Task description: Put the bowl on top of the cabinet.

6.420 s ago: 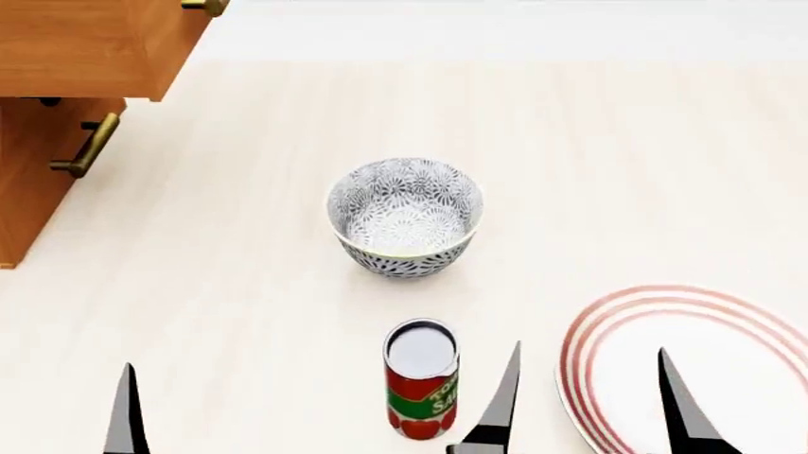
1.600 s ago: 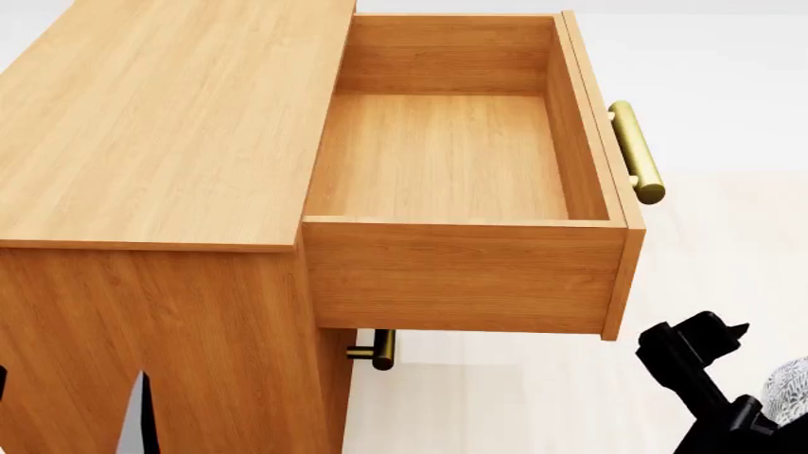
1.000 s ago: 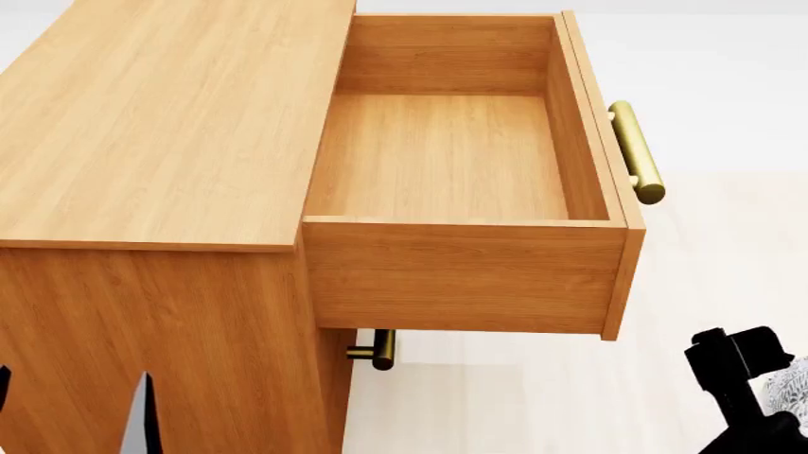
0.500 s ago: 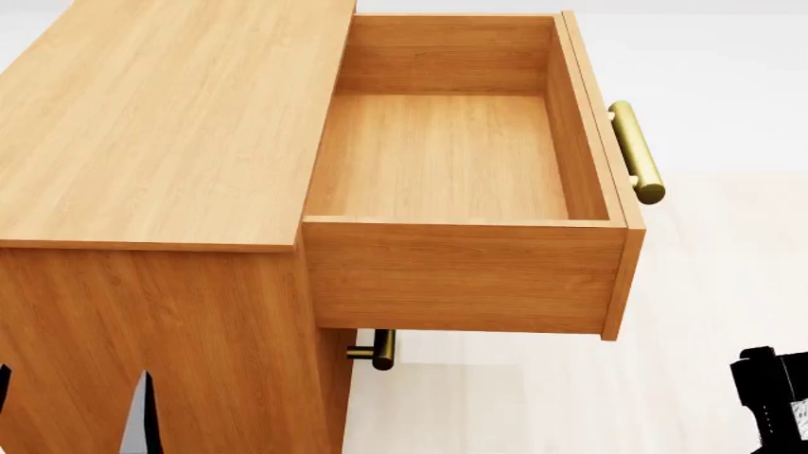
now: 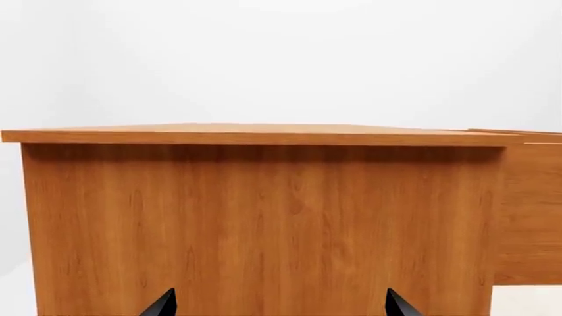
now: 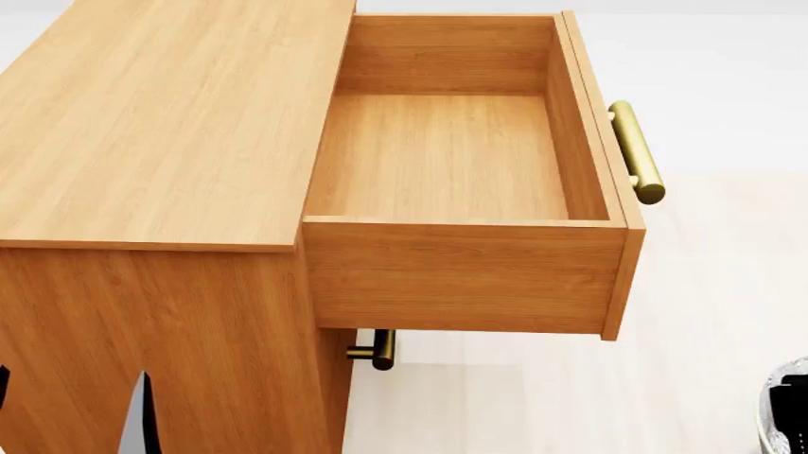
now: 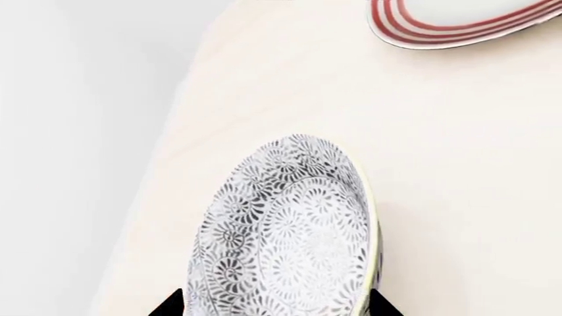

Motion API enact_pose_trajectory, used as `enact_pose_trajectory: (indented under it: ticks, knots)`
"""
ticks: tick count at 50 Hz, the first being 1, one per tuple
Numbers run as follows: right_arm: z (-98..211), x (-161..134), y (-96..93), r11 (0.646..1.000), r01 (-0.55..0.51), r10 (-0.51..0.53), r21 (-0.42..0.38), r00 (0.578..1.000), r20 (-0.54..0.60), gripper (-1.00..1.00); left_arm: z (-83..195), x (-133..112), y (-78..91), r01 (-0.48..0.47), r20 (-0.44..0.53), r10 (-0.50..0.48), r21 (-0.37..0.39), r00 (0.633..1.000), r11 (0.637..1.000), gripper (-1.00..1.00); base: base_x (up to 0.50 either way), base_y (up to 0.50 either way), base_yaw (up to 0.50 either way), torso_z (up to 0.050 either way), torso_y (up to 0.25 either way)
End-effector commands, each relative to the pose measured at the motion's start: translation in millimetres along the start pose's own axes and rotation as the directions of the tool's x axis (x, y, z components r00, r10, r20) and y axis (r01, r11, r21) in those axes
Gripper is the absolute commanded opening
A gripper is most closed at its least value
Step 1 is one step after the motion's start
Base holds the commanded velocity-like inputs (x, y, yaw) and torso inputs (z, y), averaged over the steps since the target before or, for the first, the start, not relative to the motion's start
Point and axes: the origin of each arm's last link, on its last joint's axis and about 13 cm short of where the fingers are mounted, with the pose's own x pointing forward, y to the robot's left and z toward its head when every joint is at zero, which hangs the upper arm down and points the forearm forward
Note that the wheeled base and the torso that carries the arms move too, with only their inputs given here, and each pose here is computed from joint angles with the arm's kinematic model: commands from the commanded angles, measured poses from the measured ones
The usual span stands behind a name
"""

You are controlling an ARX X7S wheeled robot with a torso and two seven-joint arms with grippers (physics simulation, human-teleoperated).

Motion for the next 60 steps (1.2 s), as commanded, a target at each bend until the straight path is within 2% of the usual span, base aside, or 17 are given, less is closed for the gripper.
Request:
enact_pose_trajectory:
  ticks: [1,4,7,14,32,60]
  knots:
    - [-1,7,-2.9,0.999,0.015,-0.015,0.051,1.0,0.014,1.0,-2,5,3.3,-0.032,0.023,0.032,0.002,0.999,0.999,1.0,0.0,0.0,0.0,0.0,0.0]
    - [-1,8,-3.3,0.998,0.025,-0.027,0.06,0.999,0.023,1.0,-2,5,3.6,-0.033,0.022,0.033,0.002,0.999,0.999,1.0,0.0,0.0,0.0,0.0,0.0]
    - [1,9,-3.3,0.996,0.048,-0.055,0.079,0.995,0.082,1.0,-3,6,4.5,-0.036,0.021,0.036,0.002,0.999,0.999,1.0,0.0,0.0,0.0,0.0,0.0]
    - [-7,17,-1.3,0.995,0.067,-0.072,0.078,0.996,0.06,1.0,-3,6,5.0,-0.04,0.019,0.04,0.002,0.999,0.999,1.0,0.0,0.0,0.0,0.0,0.0]
    - [-31,39,-15.4,0.991,0.132,-0.134,0.037,0.99,0.049,1.0,-4,7,5.4,-0.047,0.01,0.047,0.004,0.999,0.999,1.0,0.0,0.0,0.0,0.0,0.0]
    - [-44,49,-13.3,0.991,0.132,-0.132,0.013,0.991,0.017,1.0,-8,9,6.7,-0.05,0.002,0.05,0.001,0.999,0.999,1.0,0.0,0.0,0.0,0.0,0.0]
